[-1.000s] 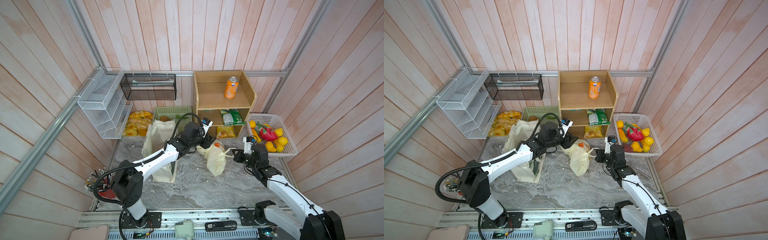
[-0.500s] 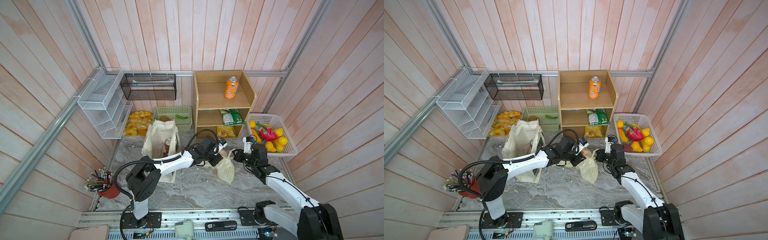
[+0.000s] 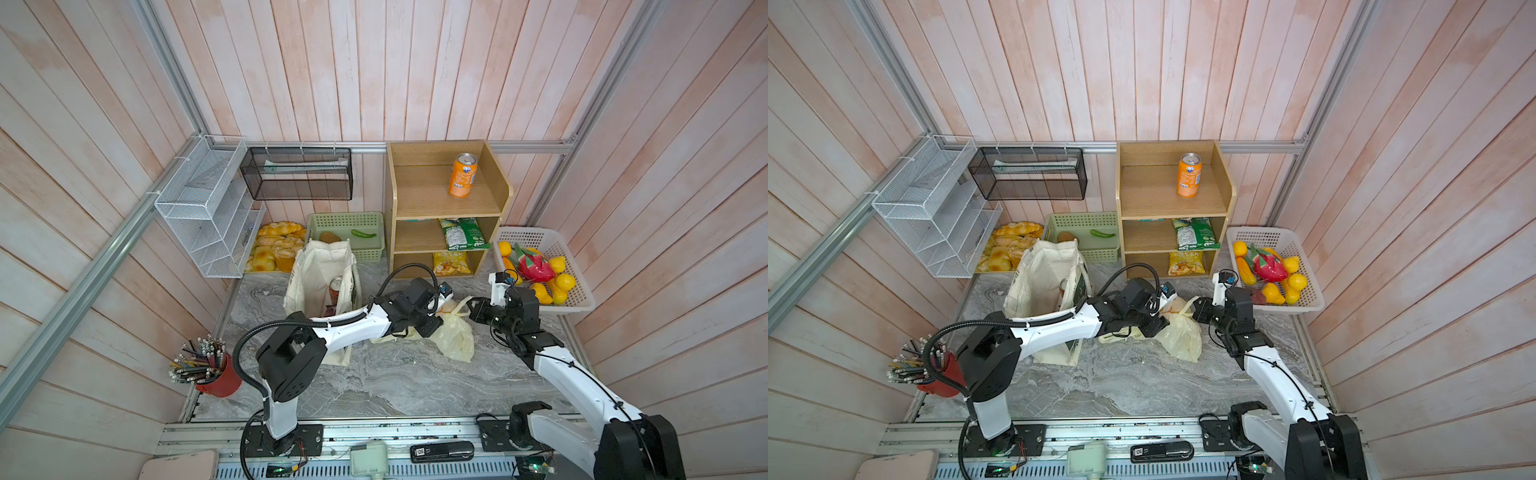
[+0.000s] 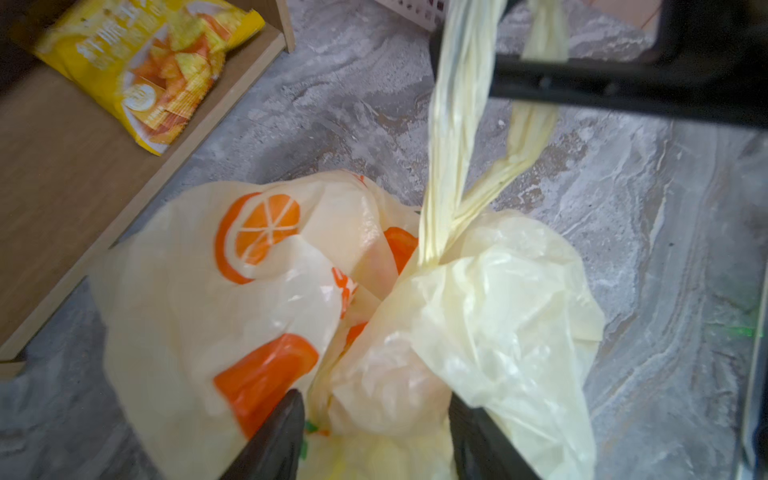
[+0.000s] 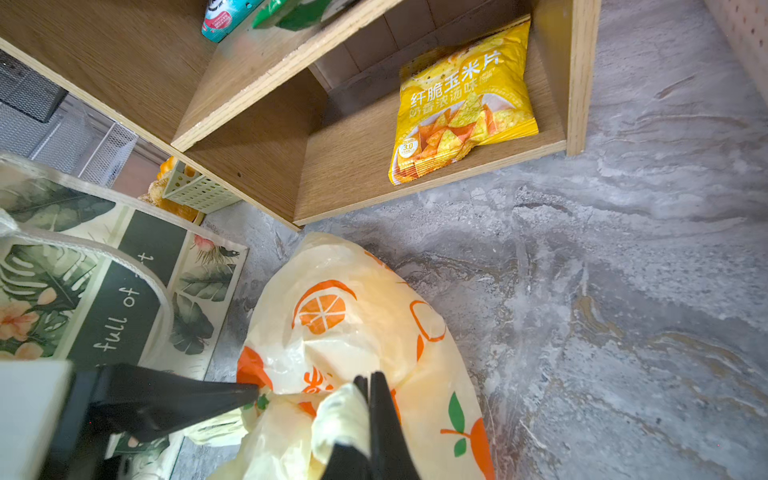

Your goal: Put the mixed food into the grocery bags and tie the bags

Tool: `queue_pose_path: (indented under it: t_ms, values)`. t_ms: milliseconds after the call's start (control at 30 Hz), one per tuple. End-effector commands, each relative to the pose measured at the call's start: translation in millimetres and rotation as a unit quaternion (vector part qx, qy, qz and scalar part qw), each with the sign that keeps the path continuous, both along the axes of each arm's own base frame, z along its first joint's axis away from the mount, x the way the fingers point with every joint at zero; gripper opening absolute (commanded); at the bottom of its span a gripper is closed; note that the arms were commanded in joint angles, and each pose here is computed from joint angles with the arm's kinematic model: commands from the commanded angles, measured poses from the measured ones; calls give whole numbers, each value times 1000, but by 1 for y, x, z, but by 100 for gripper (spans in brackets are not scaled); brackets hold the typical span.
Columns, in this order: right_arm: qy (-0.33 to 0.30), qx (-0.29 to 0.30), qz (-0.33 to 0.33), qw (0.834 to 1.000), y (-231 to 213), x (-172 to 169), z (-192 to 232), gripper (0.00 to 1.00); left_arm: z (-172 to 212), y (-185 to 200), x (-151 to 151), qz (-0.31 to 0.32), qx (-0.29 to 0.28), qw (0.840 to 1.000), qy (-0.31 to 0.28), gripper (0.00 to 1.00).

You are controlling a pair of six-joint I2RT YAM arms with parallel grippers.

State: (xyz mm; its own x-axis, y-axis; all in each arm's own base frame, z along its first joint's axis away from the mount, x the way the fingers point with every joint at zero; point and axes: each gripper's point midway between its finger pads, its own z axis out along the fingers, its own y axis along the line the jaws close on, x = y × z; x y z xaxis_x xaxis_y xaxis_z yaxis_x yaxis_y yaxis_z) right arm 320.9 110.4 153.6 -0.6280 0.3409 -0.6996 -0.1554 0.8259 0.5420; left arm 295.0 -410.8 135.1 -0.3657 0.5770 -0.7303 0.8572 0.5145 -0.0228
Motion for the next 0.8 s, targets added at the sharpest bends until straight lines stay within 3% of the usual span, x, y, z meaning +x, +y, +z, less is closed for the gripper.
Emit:
queue_pose_path:
  t_ms: [0, 133, 333, 467, 767]
  values:
    - [-12, 4, 8, 1000, 2, 2, 10, 0, 53, 10, 7, -6, -61, 997, -52, 68]
    - [-12, 2, 14, 1000, 2, 1, 9, 0, 67, 21, 3, -46, -95, 994, -37, 84]
    - [-14, 3, 21, 1000, 4, 2, 9, 0, 58, 13, -12, -115, -84, 989, -24, 89]
    - [-13, 4, 23, 1000, 5, 2, 9, 0, 44, 6, -14, -141, -73, 987, -4, 100]
    - [-15, 7, 24, 1000, 7, 4, 10, 0, 19, -5, -11, -151, -70, 986, 16, 100]
